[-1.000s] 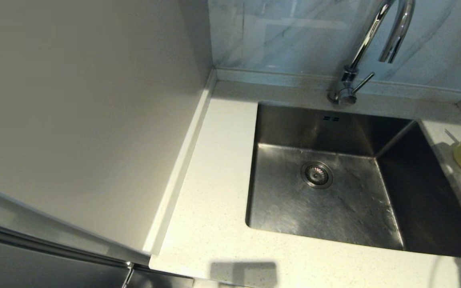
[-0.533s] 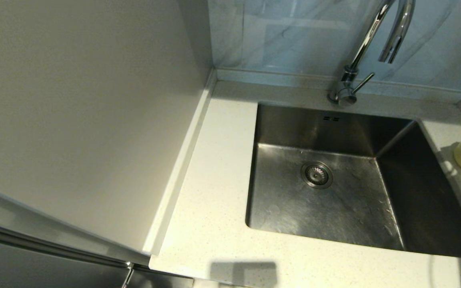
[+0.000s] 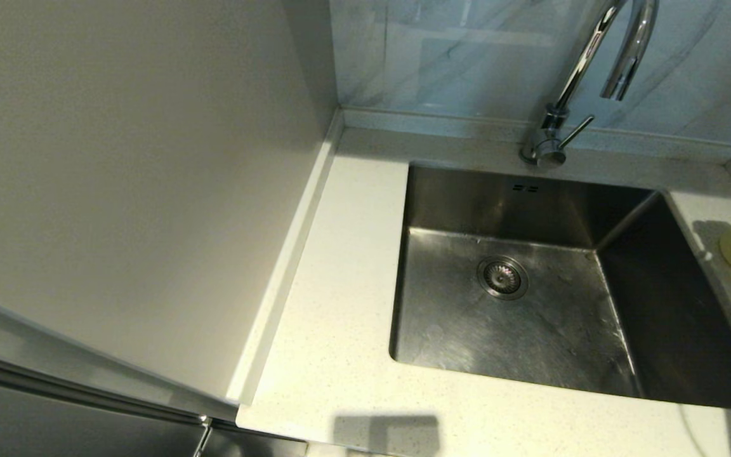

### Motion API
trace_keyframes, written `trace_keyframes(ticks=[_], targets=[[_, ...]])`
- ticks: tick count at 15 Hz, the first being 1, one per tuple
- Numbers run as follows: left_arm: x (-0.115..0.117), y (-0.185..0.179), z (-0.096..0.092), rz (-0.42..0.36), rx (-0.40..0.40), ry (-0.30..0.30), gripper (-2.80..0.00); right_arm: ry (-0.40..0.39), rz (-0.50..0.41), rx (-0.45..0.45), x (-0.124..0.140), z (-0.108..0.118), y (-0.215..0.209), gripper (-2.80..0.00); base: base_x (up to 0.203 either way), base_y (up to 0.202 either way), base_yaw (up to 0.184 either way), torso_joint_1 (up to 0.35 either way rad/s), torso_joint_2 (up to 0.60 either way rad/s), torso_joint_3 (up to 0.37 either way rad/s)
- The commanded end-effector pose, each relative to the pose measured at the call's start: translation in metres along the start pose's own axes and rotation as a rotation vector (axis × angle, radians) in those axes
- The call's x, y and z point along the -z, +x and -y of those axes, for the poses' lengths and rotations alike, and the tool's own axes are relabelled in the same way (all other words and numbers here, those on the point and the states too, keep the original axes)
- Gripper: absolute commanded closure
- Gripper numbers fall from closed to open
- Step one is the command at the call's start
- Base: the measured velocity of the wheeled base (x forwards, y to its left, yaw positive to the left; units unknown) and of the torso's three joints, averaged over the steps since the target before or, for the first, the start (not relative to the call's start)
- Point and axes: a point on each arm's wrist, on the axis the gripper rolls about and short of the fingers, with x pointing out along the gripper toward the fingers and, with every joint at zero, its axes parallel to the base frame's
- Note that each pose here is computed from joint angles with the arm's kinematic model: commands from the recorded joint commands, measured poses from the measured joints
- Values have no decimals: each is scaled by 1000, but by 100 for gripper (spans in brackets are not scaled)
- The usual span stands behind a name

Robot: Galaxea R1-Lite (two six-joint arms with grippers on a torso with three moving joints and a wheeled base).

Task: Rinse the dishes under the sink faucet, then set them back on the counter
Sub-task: Put the chopsticks back to the table from the sink

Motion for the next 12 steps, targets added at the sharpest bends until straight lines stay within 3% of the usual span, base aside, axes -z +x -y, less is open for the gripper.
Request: trace_keyframes(ticks=[1, 12], targets=[[0, 0, 0, 3, 0, -1, 0, -8, -36, -1, -1, -3, 17, 0, 0, 0, 0, 0, 0, 0], [0, 0, 0, 3, 0, -1, 0, -39, -95, 20, 7, 2, 33, 0, 0, 0, 0, 0, 0, 0]])
